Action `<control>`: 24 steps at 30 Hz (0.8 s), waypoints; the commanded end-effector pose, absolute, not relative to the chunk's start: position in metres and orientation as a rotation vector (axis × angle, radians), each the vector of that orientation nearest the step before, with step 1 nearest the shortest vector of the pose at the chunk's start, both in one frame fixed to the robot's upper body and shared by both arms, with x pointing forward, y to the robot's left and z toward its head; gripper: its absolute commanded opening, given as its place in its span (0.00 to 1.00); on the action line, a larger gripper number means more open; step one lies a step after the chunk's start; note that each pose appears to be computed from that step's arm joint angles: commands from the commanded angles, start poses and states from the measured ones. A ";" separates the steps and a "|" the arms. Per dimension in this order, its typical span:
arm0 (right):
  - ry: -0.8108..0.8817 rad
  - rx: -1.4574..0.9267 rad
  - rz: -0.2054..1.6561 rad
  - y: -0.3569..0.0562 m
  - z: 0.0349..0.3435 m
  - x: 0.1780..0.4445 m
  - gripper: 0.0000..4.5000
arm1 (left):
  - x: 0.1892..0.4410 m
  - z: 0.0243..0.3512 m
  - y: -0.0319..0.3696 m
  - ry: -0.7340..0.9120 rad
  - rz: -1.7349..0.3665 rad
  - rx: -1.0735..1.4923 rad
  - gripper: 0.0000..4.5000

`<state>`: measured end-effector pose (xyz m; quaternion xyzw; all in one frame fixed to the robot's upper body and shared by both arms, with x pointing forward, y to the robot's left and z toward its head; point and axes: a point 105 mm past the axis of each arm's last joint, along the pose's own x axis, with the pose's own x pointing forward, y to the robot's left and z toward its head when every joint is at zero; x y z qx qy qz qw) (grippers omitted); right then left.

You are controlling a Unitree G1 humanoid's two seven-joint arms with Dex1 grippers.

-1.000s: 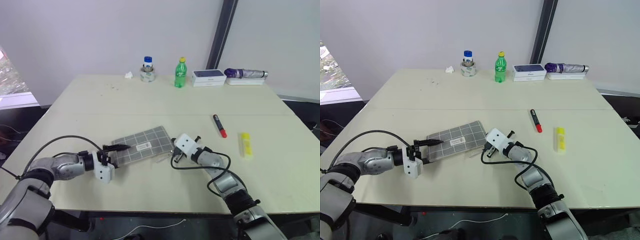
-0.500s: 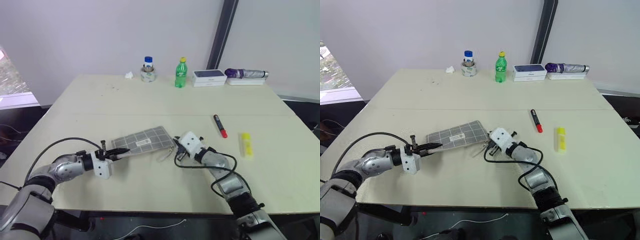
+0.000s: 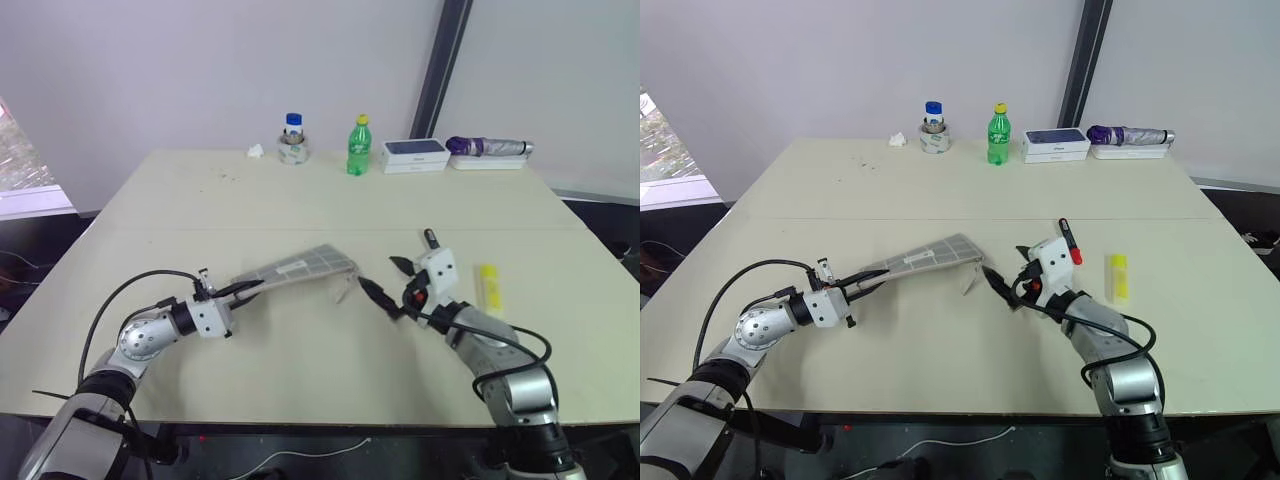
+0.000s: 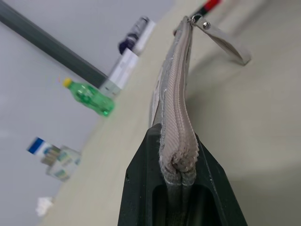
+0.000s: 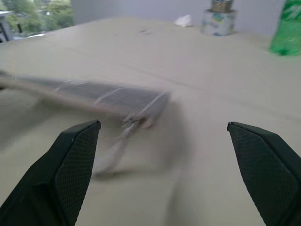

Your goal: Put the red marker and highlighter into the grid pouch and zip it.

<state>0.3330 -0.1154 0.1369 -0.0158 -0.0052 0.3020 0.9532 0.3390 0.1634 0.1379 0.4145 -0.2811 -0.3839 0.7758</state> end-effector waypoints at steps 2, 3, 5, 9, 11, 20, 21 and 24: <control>0.001 0.032 0.566 -0.099 0.132 0.336 0.99 | 0.337 0.154 0.158 -0.684 -0.791 0.895 0.00; 0.004 0.047 0.555 -0.098 0.132 0.338 0.99 | 0.335 0.154 0.156 -0.688 -0.793 0.896 0.00; -0.013 0.065 0.529 -0.099 0.134 0.345 0.99 | 0.333 0.153 0.152 -0.698 -0.800 0.894 0.00; -0.029 0.062 0.479 -0.108 0.140 0.358 0.99 | 0.331 0.154 0.150 -0.707 -0.800 0.899 0.00; -0.026 0.049 0.485 -0.109 0.139 0.359 0.99 | 0.331 0.154 0.149 -0.705 -0.798 0.898 0.00; -0.016 0.075 0.544 -0.096 0.134 0.358 0.71 | 0.332 0.156 0.146 -0.713 -0.790 0.898 0.00; -0.021 0.080 0.539 -0.096 0.135 0.360 0.59 | 0.332 0.157 0.146 -0.714 -0.790 0.898 0.00; -0.027 0.088 0.561 -0.095 0.136 0.359 0.24 | 0.333 0.157 0.146 -0.713 -0.784 0.899 0.00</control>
